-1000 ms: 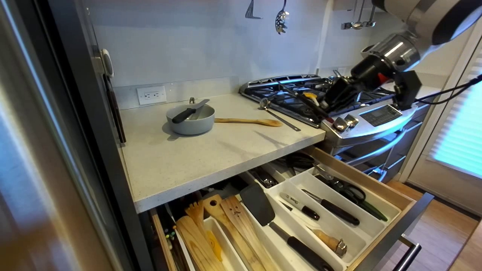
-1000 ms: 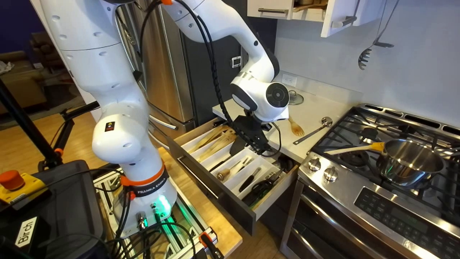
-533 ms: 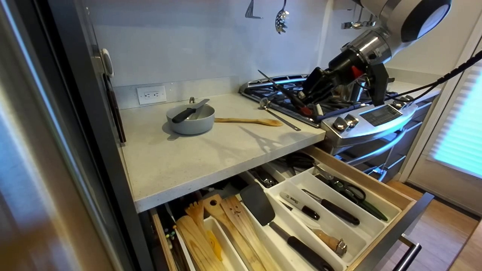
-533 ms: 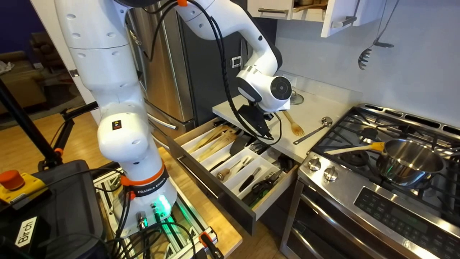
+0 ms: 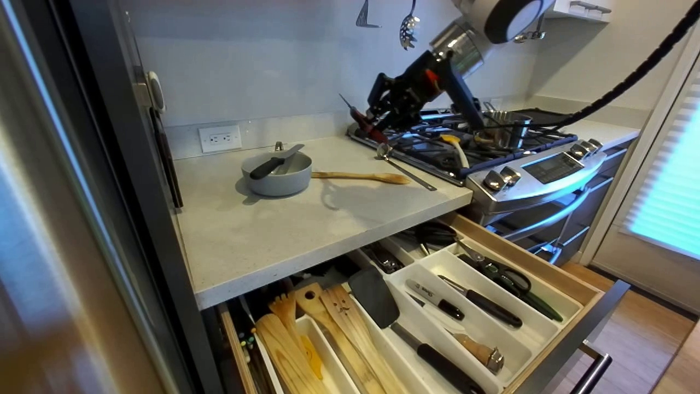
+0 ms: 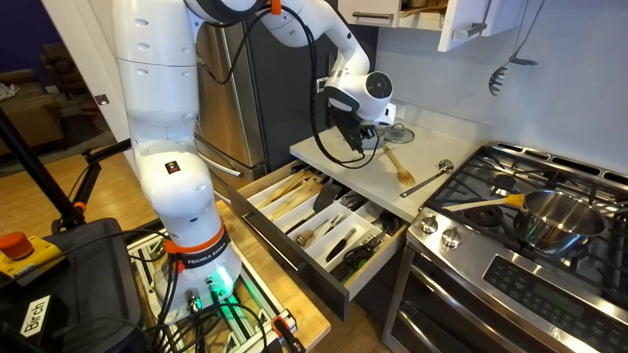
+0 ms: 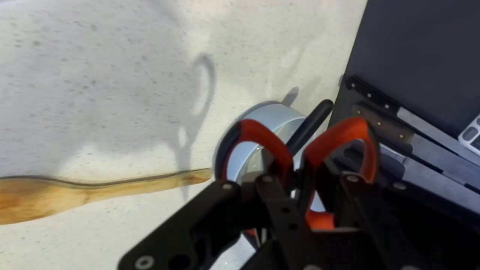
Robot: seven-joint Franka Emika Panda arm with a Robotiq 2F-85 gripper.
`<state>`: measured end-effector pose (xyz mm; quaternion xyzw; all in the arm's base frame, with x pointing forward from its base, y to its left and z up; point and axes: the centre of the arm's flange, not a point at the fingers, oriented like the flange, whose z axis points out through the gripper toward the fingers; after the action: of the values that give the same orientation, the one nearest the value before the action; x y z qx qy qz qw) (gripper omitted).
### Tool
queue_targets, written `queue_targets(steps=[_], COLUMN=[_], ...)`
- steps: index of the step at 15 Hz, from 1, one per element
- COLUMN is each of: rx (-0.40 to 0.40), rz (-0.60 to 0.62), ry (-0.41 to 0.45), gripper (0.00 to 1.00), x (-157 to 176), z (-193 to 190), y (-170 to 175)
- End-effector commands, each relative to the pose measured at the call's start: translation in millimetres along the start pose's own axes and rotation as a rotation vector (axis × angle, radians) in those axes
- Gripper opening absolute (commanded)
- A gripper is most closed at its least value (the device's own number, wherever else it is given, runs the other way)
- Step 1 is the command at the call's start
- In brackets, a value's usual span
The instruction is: Pick up the scissors from the open drawer and put it on the gray bowl
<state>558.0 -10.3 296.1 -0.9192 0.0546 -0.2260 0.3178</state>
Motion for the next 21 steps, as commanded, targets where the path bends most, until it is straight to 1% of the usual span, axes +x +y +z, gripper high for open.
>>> queue_targets(steps=[1, 2, 3, 4, 5, 7, 8, 9, 10, 11, 12, 14, 15, 17, 18, 19, 20, 21], rx=[0.003, 0.000, 0.019, 0.005, 0.008, 0.013, 0.014, -0.071, -0.083, -0.093, -0.102, -0.094, -0.086, -0.090, -0.102, -0.145, -0.151, -0.184], rz=[0.116, 0.145, 0.153, 0.109, 0.125, 0.136, 0.139, 0.262, 0.301, 0.362, 0.417, 0.509, 0.547, 0.602, 0.618, 0.628, 0.639, 0.659], ry=[-0.073, -0.085, -0.090, -0.071, -0.074, -0.072, -0.071, -0.049, -0.035, -0.045, -0.053, -0.099, -0.104, -0.068, -0.036, 0.027, 0.059, 0.076], gripper=[0.07, 0.07, 0.07, 0.29, 0.29, 0.29, 0.07, 0.07, 0.07, 0.07, 0.07, 0.07, 0.07, 0.07, 0.07, 0.07, 0.07, 0.07], x=[67.0, 78.6, 88.8, 41.7, 52.4, 63.6, 65.2, 66.1, 68.0, 71.5, 70.6, 66.0, 62.9, 64.9, 68.2, 72.7, 79.1, 83.9], z=[58.4, 75.1, 90.4, 61.4, 73.1, 86.0, 88.5, 97.5, 105.9, 133.6, 142.2, 159.9, 159.5, 157.2, 152.1, 145.7, 140.6, 139.6], y=[-36.0, -45.8, -52.9, -42.9, -50.5, -54.7, -53.2, -47.6, -46.5, -50.3, -55.1, -66.1, -72.0, -85.3, -91.8, -97.2, -101.0, -101.4])
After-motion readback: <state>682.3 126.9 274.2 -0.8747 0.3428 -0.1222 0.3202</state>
